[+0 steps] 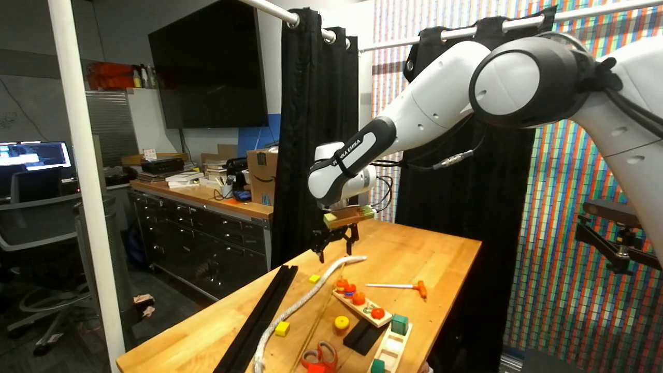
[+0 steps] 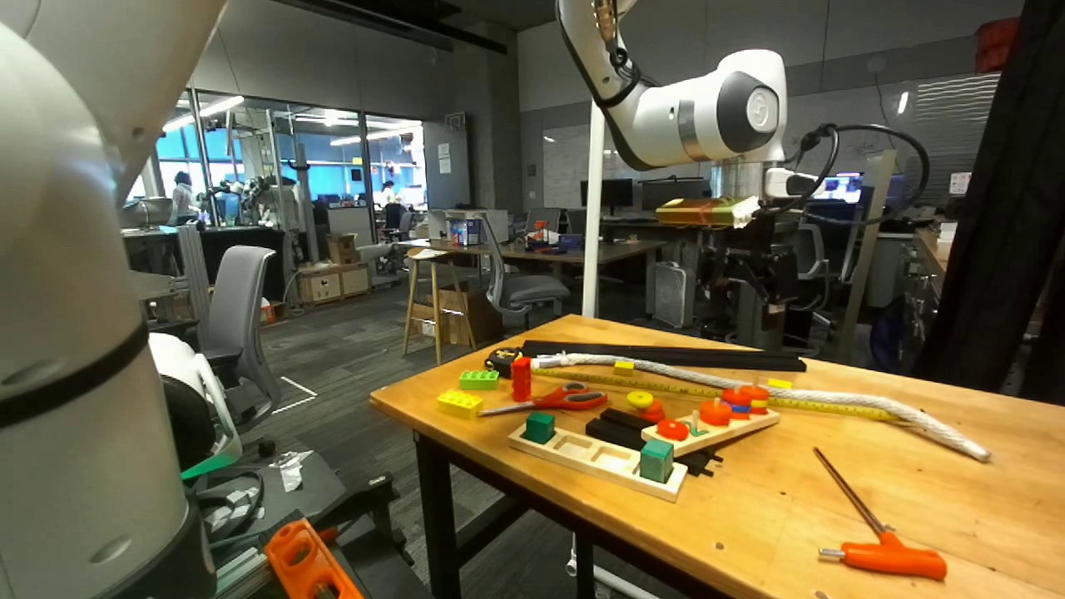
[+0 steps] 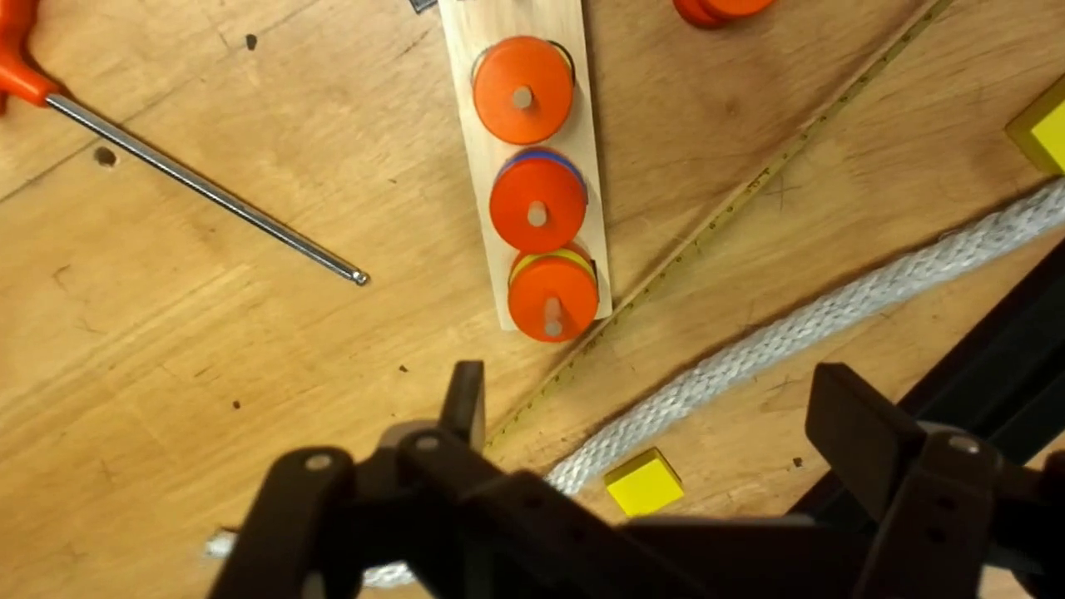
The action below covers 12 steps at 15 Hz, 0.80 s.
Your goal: Pick up the orange object from the wooden object and put it on the table
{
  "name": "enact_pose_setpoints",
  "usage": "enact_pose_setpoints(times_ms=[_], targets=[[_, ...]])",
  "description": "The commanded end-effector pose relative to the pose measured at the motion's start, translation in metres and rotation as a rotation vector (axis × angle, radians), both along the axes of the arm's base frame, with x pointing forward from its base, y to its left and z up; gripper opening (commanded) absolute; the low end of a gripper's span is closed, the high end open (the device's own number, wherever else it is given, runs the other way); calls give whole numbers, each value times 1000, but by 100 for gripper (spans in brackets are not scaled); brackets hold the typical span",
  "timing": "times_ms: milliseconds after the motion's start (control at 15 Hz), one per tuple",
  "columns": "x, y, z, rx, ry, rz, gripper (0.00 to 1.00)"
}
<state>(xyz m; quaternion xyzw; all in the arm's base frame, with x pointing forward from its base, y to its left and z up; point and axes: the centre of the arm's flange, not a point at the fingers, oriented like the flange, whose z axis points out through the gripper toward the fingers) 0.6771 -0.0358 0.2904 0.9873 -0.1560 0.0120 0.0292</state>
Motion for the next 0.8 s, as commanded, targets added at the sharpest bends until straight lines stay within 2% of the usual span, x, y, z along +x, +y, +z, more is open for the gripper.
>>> enact_pose_setpoints(times_ms=[0,733], targets=[[19,-9,-8,36,15,25,100],[16,-39,-61,117,108,31,100]])
